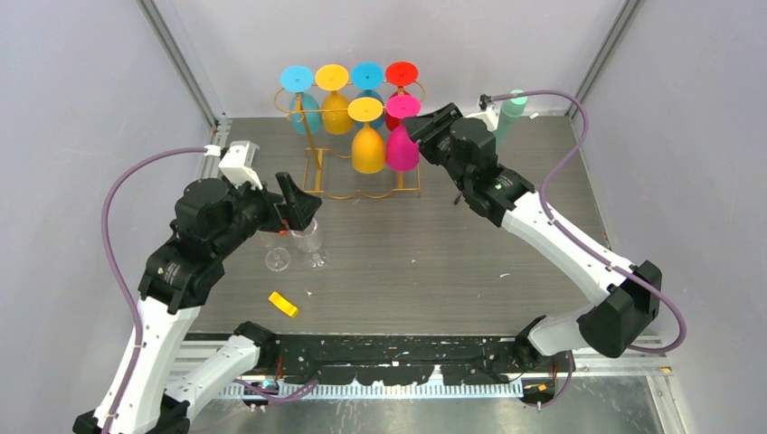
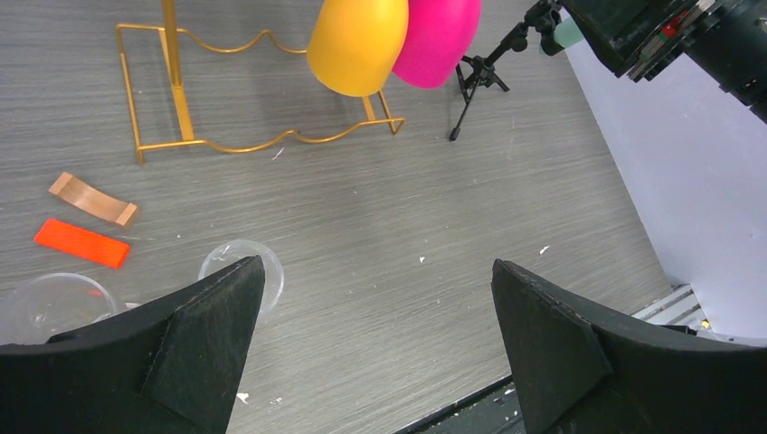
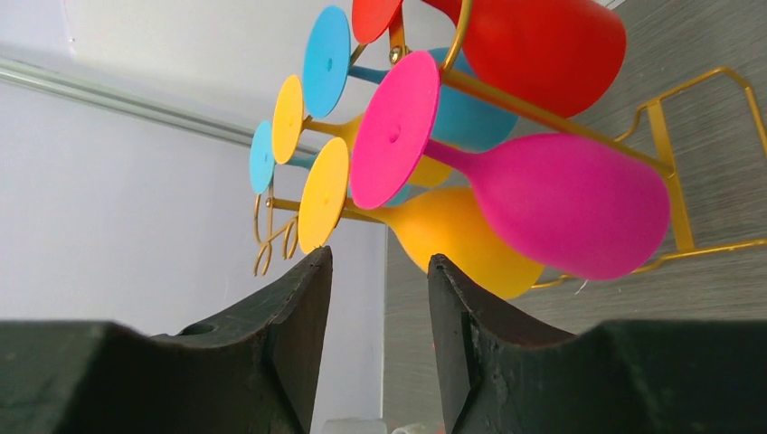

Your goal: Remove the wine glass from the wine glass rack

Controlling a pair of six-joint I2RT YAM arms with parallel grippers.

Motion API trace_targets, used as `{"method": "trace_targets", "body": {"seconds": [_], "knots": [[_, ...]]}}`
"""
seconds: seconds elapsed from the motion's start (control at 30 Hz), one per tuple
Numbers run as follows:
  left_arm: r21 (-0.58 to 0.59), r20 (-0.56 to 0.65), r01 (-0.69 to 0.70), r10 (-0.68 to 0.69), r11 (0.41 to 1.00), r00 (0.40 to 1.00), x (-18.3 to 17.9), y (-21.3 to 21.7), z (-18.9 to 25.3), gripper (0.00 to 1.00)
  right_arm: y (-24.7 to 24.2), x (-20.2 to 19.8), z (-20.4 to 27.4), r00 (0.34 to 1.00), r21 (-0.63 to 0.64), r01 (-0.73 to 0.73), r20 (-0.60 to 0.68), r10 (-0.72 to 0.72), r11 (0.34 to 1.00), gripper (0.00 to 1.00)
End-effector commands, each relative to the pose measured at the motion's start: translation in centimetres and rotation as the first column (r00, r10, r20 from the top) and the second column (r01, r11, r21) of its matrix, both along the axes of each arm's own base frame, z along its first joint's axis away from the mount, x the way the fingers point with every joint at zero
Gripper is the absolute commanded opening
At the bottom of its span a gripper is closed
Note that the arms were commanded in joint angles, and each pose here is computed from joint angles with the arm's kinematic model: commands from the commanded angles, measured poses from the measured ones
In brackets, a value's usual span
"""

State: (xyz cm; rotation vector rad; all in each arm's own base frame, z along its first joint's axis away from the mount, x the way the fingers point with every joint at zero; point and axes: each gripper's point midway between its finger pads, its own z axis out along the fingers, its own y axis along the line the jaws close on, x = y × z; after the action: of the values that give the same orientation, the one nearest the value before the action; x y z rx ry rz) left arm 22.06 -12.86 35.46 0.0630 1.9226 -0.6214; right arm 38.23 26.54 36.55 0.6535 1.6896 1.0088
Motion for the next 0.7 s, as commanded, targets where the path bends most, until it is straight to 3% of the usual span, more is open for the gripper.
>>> {"method": "trace_targets", "body": {"seconds": [0.0,0.67], "knots": [[-0.016,0.018,-0.023,0.023,1.000,1.000,1.0,-0.1,0.6,1.00,-1.7,1.3,3.8,0.990,-0.001,0.105,0.097,-0.105,0.994,0.48],[-0.009,-0.016,-0.024,0.024,1.000,1.000,1.2,-0.2,-0.2,1.00,-2.9,5.2,3.2,0.982,-0.104,0.183,0.067,-0.176,0.978,0.45]]}}
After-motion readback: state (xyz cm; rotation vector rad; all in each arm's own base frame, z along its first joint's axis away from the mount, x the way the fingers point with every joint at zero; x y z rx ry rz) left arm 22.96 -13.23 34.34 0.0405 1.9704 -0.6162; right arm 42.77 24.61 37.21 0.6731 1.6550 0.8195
